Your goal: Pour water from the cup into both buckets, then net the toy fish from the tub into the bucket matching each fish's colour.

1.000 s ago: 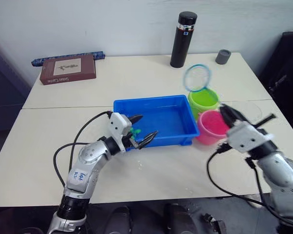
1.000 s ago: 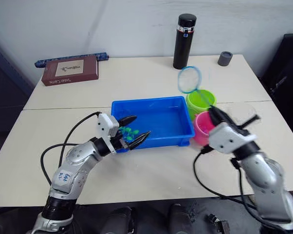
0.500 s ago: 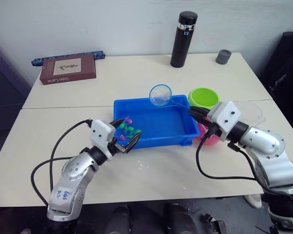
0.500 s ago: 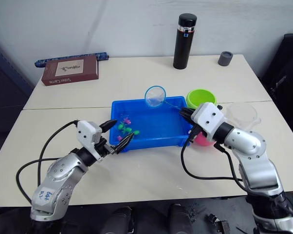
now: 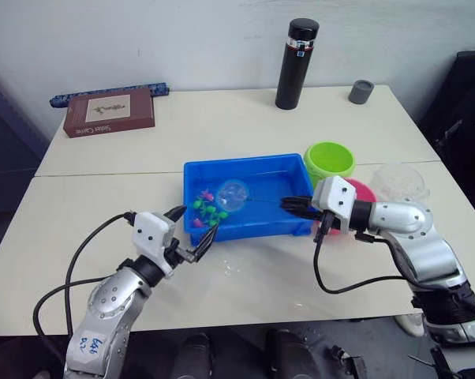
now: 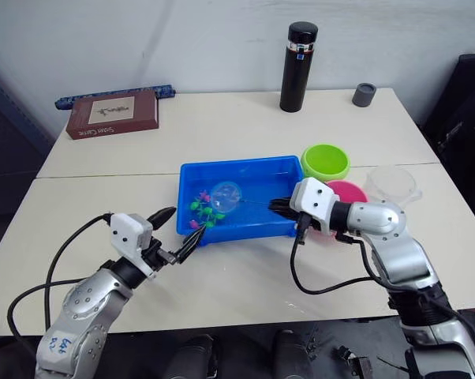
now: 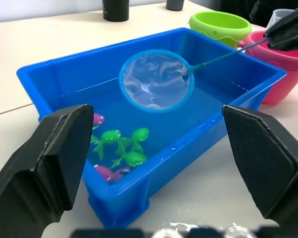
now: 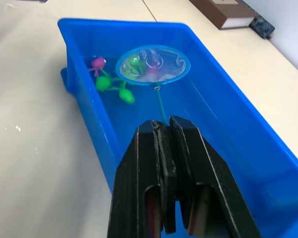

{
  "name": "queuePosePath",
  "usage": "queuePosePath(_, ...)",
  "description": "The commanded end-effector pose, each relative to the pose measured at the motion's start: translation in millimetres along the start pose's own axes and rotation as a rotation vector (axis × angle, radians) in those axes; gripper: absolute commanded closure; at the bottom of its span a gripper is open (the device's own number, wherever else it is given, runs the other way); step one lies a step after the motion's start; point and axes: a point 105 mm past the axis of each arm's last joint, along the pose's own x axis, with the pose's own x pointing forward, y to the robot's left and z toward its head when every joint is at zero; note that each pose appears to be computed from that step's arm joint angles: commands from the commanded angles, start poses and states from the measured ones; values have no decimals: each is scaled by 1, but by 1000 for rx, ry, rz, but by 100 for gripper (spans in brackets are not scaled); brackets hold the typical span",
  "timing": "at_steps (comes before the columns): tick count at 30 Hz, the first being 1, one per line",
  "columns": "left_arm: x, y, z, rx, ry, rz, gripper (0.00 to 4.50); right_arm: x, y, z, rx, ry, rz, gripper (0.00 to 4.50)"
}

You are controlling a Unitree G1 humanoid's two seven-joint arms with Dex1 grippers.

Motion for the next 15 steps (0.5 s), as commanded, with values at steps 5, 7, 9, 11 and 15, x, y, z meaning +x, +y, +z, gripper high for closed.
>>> queuePosePath(5,-3,-3,16,42,-70,11,4,16,12,14,-44,-53,90,450)
queuePosePath(7,-3,-4,16,39,-71,16,4,20,14,14,-47,-57,104,450)
queuePosePath(9,-3,-4,16,38,-72,20,4,25,15,15,-49,-64,116,450)
queuePosePath(11,-3,-4,16,35,-72,24,4,27,15,17,-55,-69,120,450)
queuePosePath(15,-2,-5,17,31,-73,29,4,34,18,22,-69,-80,151,450)
